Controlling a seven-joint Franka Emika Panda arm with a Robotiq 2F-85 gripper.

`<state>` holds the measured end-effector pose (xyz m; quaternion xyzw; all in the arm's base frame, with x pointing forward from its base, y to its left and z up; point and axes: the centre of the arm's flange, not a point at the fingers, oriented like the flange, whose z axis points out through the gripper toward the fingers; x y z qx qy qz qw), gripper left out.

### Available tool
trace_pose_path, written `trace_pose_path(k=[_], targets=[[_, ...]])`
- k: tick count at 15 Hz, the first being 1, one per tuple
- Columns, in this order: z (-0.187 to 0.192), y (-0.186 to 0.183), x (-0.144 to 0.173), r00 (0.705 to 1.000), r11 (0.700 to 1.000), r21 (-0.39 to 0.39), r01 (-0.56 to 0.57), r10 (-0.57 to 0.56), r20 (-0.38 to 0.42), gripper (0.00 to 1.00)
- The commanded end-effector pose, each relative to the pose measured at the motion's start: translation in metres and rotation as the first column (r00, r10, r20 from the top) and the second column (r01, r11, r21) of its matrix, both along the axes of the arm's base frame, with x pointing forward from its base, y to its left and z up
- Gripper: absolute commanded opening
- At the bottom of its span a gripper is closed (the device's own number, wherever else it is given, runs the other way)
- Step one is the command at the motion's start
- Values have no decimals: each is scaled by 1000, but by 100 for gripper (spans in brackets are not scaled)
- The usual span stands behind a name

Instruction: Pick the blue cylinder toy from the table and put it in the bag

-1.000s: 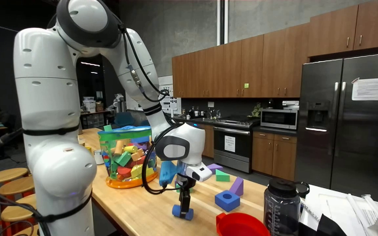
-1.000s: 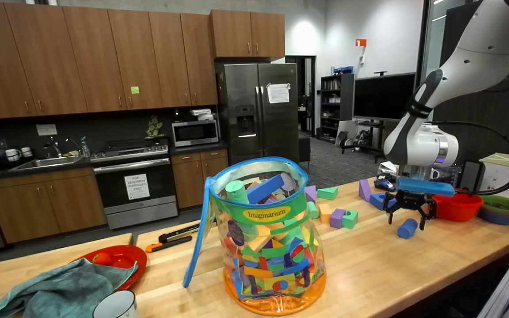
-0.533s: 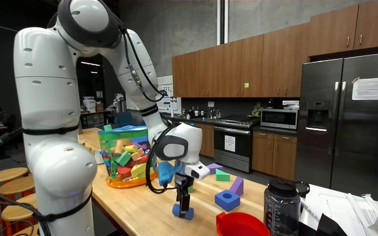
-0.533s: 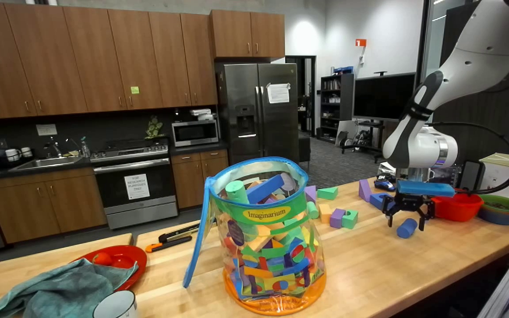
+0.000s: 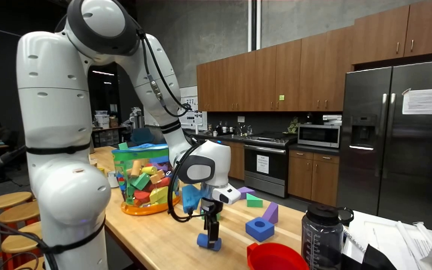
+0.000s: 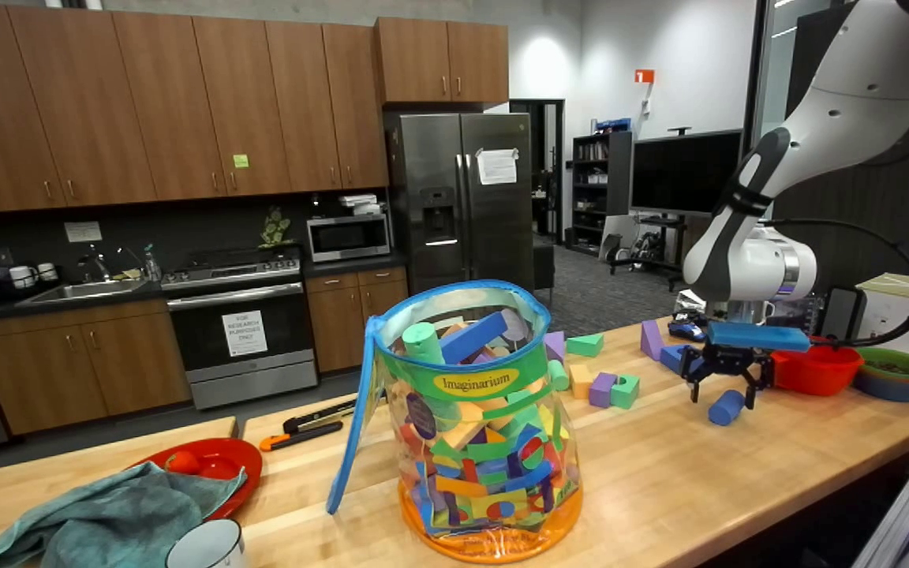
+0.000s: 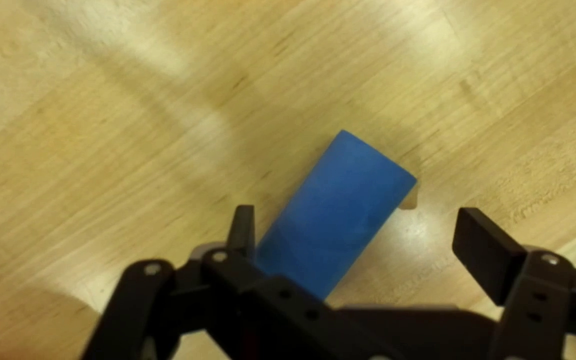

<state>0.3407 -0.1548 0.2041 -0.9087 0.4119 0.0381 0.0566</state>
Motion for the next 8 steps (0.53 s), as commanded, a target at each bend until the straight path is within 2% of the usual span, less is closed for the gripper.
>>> trace_pose_path(k=[1,6,7,8], targets=[[-11,-2,-4,1000,1000,-19,-12,11,-6,100],[-24,7,-2,999,999,-41,-35,35,1,100],[-25,10,-1,999,998,-43,-43,44,5,75],[-27,9,1,999,998,-47,-50,50,8,73]])
